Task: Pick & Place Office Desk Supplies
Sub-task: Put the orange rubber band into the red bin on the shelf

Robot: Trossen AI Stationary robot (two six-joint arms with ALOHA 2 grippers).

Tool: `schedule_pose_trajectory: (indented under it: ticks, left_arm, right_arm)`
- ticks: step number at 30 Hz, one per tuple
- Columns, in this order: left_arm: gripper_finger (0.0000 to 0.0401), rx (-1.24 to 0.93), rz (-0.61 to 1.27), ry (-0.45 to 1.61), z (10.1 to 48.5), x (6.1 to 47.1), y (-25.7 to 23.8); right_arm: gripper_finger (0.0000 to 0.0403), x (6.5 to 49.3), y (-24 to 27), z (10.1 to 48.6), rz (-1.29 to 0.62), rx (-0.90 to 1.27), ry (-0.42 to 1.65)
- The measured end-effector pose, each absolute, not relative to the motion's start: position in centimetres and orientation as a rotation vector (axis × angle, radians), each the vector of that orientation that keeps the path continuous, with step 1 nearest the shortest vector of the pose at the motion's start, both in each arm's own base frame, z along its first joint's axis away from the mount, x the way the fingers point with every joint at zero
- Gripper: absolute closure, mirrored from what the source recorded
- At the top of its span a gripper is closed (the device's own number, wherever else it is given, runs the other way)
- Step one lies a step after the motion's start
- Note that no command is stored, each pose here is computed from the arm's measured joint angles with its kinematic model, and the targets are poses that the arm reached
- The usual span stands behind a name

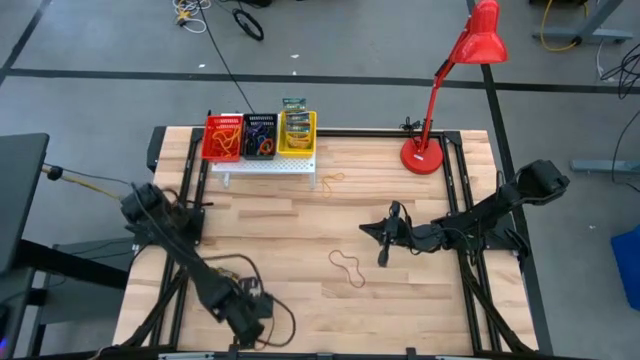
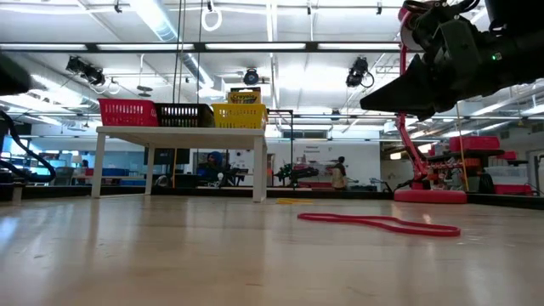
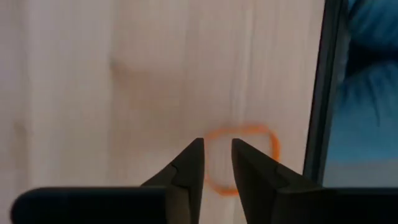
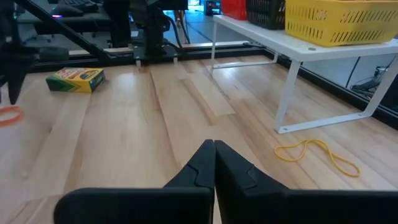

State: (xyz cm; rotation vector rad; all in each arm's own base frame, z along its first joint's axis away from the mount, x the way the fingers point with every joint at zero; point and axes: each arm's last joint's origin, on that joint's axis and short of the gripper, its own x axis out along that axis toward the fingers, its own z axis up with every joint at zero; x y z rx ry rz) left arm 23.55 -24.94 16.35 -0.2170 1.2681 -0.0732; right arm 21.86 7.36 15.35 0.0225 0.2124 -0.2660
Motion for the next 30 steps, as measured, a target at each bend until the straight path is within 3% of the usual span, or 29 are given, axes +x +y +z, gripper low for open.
schedule_pose_trajectory:
  ticks: [12, 17, 20, 30]
  left_arm:
    - [0.0304, -0.238, 0.034, 1.437, 13.2, 23.4, -26.2]
    - [0.0357, -0.236, 0.029, 1.427, 13.6, 23.5, -25.9]
    - [0.0391, -0.237, 0.035, 1.386, 15.2, 23.7, -25.1]
    - [0.0397, -0.186, 0.259, 1.094, 25.3, 24.2, -15.3]
  right_arm:
    - [0.0398, 21.9, 7.4, 15.3, -0.266, 0.022, 0.212]
    - [0.0398, 21.9, 7.4, 15.3, -0.266, 0.022, 0.213]
    - [0.0398, 21.9, 7.4, 15.3, -0.267, 0.022, 0.213]
    - [0.0398, 21.9, 7.4, 15.3, -0.267, 0.022, 0.213]
